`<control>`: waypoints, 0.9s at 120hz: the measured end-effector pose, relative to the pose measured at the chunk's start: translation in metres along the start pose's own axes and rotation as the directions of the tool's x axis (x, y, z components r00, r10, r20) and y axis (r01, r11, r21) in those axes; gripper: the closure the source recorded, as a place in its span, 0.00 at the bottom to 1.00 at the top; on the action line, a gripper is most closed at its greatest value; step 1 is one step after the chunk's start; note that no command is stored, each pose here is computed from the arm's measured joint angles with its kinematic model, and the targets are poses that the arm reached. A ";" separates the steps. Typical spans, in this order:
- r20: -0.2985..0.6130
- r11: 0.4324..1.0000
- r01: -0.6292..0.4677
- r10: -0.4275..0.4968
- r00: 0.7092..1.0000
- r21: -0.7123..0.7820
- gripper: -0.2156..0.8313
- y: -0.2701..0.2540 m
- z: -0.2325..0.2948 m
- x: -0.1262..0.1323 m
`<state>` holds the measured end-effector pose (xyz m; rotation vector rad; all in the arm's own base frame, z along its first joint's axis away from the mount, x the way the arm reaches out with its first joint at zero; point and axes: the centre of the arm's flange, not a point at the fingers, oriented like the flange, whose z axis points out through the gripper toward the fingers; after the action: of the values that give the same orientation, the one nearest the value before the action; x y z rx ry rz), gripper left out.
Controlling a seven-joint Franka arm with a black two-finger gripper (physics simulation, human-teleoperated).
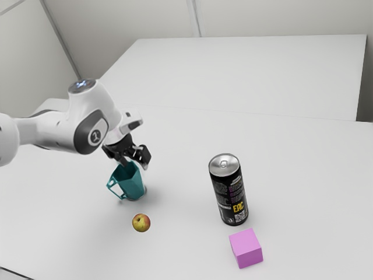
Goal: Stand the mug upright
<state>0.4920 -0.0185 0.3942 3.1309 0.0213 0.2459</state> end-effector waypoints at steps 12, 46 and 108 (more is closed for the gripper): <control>-0.017 1.000 -0.002 0.002 1.000 0.003 0.30 0.000 -0.012 0.001; 0.002 1.000 0.002 -0.002 1.000 -0.016 0.24 0.006 -0.084 0.047; 0.153 1.000 -0.010 0.011 0.988 -0.008 0.23 -0.001 -0.202 0.101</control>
<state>0.5606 -0.0161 0.6096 3.1333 0.0033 0.0055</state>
